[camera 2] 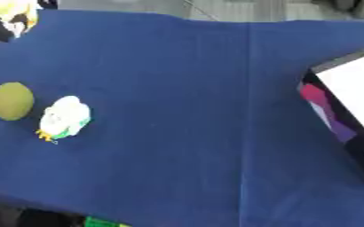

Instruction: Pick up the objects with one hand, pass them to the other hand, and then place them into the box on the other side of the table.

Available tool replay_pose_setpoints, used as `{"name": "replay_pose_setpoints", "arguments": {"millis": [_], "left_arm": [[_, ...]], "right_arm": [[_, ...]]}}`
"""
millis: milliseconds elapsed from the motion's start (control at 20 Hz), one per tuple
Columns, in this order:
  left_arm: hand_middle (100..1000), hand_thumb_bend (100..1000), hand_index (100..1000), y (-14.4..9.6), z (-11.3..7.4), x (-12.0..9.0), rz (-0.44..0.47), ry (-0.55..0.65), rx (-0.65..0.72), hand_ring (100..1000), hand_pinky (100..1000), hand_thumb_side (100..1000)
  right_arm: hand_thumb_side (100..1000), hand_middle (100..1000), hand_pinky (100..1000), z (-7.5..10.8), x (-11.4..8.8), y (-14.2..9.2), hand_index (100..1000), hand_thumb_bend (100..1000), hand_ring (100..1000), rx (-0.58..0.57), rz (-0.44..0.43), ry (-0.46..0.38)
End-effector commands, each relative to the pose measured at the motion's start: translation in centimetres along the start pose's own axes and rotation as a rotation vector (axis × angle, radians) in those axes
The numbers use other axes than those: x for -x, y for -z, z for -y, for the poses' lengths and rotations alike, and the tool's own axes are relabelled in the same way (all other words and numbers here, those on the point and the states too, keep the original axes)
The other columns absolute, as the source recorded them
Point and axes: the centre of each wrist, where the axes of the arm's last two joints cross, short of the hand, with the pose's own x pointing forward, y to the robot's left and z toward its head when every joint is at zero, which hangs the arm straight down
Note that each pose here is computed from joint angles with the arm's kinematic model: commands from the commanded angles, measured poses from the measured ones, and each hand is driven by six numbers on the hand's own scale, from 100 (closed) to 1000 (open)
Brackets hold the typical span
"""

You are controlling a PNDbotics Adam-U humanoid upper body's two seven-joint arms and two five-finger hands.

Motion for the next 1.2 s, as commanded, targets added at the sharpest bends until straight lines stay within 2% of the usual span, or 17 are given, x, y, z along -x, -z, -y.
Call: {"name": "replay_pose_setpoints", "arguments": {"millis": [50, 300, 650, 950, 1200], "left_arm": [[532, 100, 630, -1.3, 0.2, -2.5, 0.112, -0.024, -0.004, 664, 757, 284], [522, 100, 628, -2.5, 2.4, -5.8, 0.249, -0.124, -0.025, 643, 758, 347], [497, 100, 611, -3.1, 5.6, -9.4, 0.397, -0.277, -0.087, 602, 754, 443], [491, 100, 605, -3.5, 8.5, -11.4, 0.497, -0.407, -0.180, 585, 754, 477], [493, 100, 605, -3.8, 10.3, -12.7, 0.564, -0.429, -0.250, 584, 748, 471]], "right_arm": [[206, 863, 726, 0.6, -2.1, 1.8, 836, 100, 850, -0.089, 0.024, -0.037], [197, 868, 730, -1.1, -4.2, 3.3, 843, 100, 854, -0.236, 0.016, -0.017], [241, 868, 731, -5.6, -6.7, 4.1, 847, 100, 851, -0.491, -0.002, -0.014], [273, 873, 731, -9.5, -8.4, 3.7, 852, 118, 852, -0.651, -0.045, -0.034], [272, 872, 732, -11.9, -9.8, 3.3, 855, 141, 852, -0.736, -0.051, -0.061]]}}
